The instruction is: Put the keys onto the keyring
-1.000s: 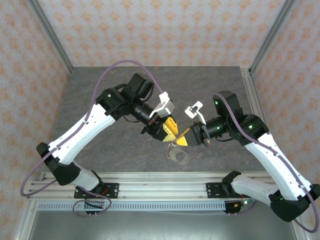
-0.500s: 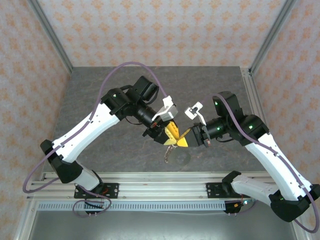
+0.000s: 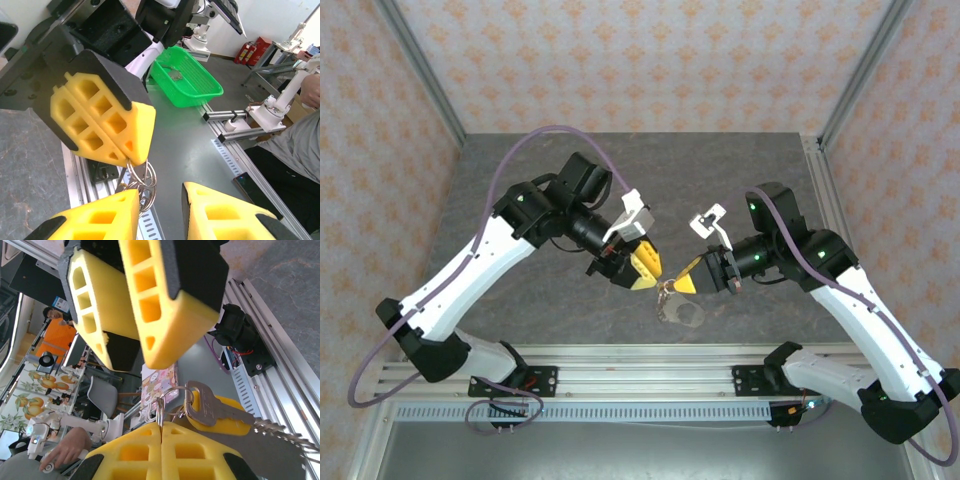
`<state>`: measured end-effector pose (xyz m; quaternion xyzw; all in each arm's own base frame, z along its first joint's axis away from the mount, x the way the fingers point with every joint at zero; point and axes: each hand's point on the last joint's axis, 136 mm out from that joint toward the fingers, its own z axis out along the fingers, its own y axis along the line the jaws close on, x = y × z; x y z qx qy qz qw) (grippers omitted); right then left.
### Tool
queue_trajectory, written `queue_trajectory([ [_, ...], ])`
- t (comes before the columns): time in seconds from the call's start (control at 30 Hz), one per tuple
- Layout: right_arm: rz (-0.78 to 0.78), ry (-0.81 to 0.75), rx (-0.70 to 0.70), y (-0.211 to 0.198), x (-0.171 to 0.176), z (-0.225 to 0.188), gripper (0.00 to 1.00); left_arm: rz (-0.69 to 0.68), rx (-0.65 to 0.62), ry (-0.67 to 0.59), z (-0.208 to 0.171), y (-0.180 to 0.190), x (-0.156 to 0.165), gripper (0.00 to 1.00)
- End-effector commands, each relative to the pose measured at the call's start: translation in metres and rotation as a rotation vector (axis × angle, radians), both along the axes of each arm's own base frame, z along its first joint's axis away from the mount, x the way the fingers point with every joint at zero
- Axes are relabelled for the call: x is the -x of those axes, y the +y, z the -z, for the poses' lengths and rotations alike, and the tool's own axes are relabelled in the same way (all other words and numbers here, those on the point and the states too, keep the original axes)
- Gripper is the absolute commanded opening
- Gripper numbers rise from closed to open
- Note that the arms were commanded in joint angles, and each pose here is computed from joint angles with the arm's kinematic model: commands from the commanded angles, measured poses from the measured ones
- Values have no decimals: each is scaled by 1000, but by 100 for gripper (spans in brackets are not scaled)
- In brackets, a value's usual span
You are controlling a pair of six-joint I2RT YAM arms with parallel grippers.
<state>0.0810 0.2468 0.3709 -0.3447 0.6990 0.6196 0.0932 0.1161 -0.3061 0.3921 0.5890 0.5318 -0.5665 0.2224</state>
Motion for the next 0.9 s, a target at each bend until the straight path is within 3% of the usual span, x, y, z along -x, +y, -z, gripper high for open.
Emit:
queue_trajectory([
  [0.0,-19,-50,-43,-1,4,-15,0,-24,-5,-10,2,-1,-5,30],
  [0.3,-27,-47,-55,-1,6,-17,0,-20,14,-30,-4,-8,-13,39],
  [0.87,-23,-58,-58,-2,6,-19,0,38,-18,2,9,-10,1,29],
])
